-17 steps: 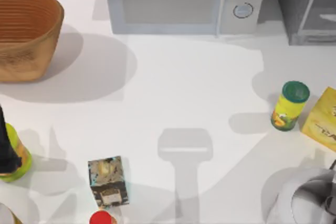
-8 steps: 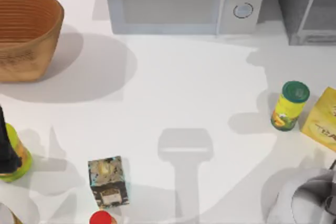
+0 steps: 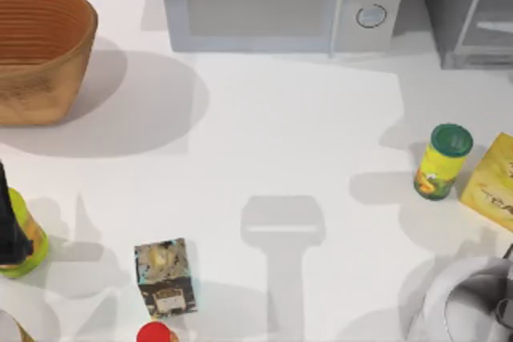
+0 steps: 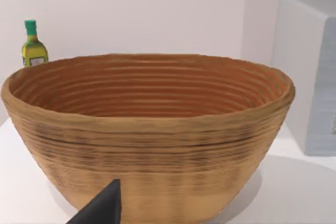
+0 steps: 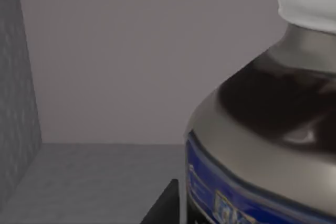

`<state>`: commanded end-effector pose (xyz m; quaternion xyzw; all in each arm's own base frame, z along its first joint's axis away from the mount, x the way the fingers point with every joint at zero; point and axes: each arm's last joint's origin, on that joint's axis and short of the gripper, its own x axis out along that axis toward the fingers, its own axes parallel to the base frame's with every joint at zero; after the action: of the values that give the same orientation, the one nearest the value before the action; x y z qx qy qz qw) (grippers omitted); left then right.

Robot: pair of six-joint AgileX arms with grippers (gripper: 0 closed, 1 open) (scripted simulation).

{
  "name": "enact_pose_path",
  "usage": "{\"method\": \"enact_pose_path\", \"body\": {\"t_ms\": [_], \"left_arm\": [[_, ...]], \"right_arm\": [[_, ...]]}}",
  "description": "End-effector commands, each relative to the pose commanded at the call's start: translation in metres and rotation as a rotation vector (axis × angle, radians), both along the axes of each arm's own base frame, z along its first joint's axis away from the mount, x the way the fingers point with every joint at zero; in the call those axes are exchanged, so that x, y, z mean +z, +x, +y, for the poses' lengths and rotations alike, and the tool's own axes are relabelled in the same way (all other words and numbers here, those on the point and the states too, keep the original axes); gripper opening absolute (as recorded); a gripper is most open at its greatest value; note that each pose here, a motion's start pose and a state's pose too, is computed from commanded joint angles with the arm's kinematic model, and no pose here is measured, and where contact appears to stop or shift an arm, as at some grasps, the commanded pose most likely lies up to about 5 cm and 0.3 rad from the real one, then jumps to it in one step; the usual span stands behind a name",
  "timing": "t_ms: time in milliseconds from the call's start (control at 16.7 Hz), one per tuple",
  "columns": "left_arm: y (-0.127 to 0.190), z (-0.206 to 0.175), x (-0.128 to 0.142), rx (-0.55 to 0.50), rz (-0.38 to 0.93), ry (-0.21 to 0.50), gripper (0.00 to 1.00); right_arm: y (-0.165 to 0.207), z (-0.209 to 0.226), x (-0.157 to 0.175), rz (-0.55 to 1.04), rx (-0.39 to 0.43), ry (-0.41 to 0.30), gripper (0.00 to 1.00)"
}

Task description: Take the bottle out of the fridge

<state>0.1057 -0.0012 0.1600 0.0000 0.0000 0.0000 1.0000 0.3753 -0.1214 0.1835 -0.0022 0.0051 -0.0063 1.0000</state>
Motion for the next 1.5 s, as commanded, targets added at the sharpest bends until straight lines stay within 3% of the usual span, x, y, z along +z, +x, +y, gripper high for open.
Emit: {"method": "enact_pose_path", "body": {"t_ms": [360,600,840,1080,1320,1500], "left_arm": [[0.0,0.0,0.0,0.0,0.0,0.0,1.0],[0.0,0.0,0.0,0.0,0.0,0.0,1.0],[0.0,0.0,0.0,0.0,0.0,0.0,1.0],[0.0,0.0,0.0,0.0,0.0,0.0,1.0],[0.0,0.0,0.0,0.0,0.0,0.0,1.0],[0.0,0.0,0.0,0.0,0.0,0.0,1.0]], "right_arm": [[-0.002,0.005,0.002,0.011,0.002,0.004,0.0],[-0.028,0.025,0.025,0.025,-0.002,0.001,0.0],[-0.084,0.057,0.059,0.018,0.001,-0.003,0.0],[-0.166,0.09,0.074,-0.025,0.002,-0.007,0.0],[-0.234,0.109,0.048,-0.06,0.004,-0.002,0.0],[-0.259,0.115,0.015,-0.048,0.007,0.004,0.0]]}}
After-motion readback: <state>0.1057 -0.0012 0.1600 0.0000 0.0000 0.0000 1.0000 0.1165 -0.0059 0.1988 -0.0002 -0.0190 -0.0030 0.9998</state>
